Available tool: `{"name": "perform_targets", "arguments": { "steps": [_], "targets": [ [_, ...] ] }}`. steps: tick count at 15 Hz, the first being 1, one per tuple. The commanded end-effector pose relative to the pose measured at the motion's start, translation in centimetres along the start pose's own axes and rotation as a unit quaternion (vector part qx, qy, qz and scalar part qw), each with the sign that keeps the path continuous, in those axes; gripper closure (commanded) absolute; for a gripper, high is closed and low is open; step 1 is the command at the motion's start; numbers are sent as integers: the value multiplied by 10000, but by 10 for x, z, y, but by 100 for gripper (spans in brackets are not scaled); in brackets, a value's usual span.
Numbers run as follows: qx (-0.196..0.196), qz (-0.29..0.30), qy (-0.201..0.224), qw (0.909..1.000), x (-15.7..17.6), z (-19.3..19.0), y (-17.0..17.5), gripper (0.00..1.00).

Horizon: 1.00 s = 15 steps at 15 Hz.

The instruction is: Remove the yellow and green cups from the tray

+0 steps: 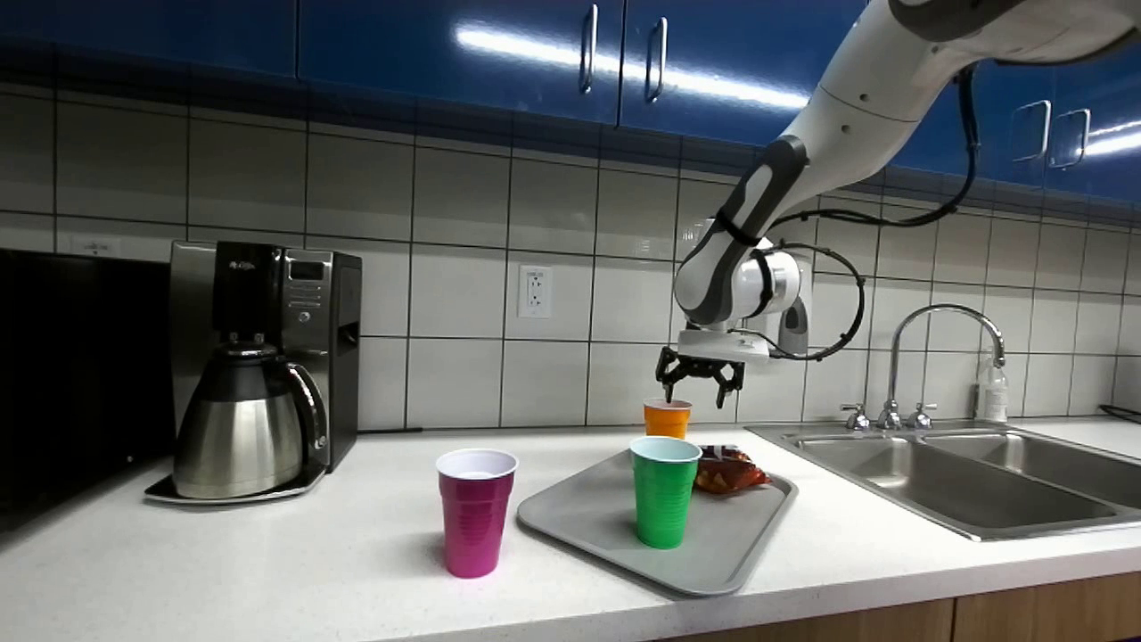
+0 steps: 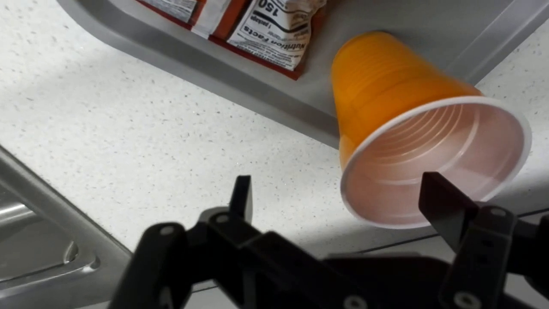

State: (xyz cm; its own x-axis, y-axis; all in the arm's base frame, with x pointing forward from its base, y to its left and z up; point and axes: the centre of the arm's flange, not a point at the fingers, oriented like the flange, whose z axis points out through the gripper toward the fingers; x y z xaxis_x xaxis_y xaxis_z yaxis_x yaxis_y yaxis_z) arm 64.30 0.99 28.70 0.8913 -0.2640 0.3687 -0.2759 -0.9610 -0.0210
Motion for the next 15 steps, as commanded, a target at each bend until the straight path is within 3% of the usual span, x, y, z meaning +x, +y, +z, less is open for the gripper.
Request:
{"name": "perform_targets", "arguments": {
  "steps": [1, 15],
  "targets": [
    [23, 83, -281, 9996, 23, 6, -1, 0],
    [-170, 150, -888, 9958, 23, 14, -1, 0]
  ]
}}
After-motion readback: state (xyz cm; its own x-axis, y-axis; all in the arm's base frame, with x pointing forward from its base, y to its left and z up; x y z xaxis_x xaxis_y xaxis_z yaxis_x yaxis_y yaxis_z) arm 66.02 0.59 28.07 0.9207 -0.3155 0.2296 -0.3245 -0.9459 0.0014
